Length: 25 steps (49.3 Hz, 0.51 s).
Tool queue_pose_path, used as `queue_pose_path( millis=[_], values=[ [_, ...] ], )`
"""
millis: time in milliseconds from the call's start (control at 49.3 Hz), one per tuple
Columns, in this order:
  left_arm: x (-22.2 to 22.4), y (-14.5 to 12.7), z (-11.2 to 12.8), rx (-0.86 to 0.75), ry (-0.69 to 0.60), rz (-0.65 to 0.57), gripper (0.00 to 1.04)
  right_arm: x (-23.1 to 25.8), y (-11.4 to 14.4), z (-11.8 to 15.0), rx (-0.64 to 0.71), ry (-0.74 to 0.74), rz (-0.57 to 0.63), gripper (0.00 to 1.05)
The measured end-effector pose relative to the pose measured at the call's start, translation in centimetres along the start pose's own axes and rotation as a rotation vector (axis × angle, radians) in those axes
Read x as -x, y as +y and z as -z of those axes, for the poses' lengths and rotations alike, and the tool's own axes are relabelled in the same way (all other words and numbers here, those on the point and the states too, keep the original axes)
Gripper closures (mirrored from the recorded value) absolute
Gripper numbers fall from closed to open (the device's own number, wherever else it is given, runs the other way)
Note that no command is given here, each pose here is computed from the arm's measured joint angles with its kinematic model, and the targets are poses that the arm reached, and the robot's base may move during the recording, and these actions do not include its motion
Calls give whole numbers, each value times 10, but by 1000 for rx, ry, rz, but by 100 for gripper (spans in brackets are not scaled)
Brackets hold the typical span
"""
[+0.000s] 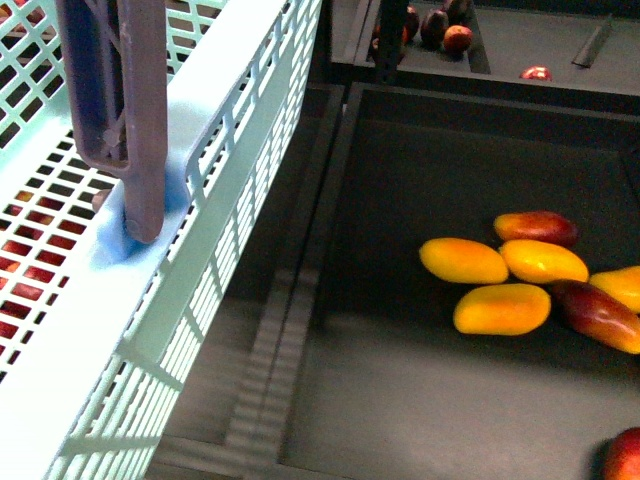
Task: Pick mango and avocado into basket
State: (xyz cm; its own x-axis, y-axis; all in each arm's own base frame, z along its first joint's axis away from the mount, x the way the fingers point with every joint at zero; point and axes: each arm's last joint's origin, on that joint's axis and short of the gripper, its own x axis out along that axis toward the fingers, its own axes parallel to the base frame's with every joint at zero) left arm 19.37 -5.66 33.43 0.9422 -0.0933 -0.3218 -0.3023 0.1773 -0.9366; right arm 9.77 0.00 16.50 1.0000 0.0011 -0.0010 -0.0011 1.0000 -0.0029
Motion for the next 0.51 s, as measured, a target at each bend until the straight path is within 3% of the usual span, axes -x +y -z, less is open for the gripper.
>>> queue_pose_path(
  millis=[507],
  values=[
    [0,1,-3,-5,-43,-4,96,0,0,0,0,1,-7,8]
  ],
)
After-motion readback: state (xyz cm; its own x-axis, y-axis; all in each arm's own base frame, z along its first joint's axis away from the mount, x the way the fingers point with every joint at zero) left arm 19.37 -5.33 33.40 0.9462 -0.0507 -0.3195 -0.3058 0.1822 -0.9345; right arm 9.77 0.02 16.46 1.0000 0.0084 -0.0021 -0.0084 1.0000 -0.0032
